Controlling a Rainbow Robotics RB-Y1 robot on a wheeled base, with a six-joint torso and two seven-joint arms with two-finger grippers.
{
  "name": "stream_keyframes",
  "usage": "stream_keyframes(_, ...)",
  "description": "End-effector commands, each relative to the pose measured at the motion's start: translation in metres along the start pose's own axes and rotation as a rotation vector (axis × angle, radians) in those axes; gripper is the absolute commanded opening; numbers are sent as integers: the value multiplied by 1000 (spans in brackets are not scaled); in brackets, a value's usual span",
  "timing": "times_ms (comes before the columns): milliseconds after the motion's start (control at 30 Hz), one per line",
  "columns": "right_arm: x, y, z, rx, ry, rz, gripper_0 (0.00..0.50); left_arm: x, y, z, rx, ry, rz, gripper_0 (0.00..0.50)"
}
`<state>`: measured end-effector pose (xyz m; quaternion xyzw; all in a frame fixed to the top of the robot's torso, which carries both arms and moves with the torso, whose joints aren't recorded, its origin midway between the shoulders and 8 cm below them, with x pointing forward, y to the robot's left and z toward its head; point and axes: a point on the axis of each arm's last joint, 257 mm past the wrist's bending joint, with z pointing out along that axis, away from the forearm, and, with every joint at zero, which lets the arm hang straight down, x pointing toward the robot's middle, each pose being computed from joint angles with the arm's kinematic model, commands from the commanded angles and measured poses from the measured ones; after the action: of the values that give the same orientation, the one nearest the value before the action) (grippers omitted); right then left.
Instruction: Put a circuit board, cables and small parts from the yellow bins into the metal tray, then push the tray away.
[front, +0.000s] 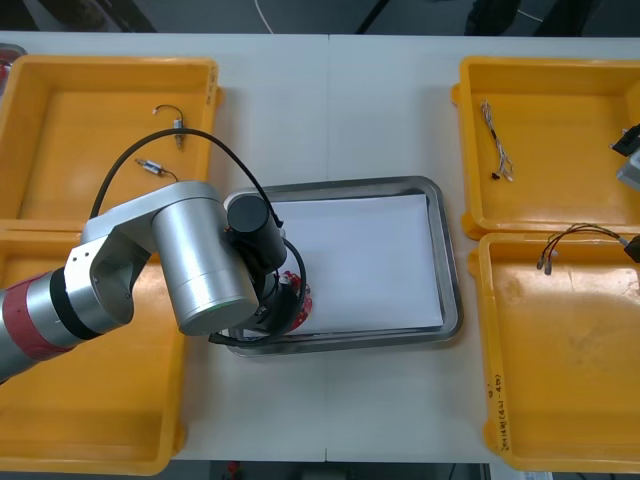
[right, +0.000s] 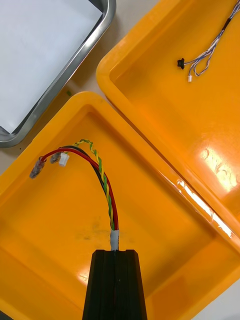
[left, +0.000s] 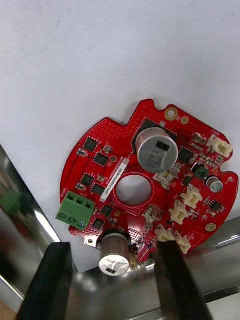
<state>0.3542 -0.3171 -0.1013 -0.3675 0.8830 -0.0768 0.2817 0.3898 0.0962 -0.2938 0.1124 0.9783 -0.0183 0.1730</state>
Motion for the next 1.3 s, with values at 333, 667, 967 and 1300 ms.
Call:
stream_keyframes(333, -10, 0, -10, 3, -6, -75, 0, -39, -6, -45, 44, -71, -145, 500)
stream_keyframes(667, -36, 24, -4, -49, -24, -186, 0, -64, 31, -110, 50, -107, -226, 500)
stream_keyframes(967, -70, 57, 2, -96, -36, -359, 0, -83, 98, -155, 13, -138, -350, 500)
stream_keyframes(1300, -108, 102, 20, -108, -50, -545, 0, -109, 167, -150, -87, -185, -499, 500)
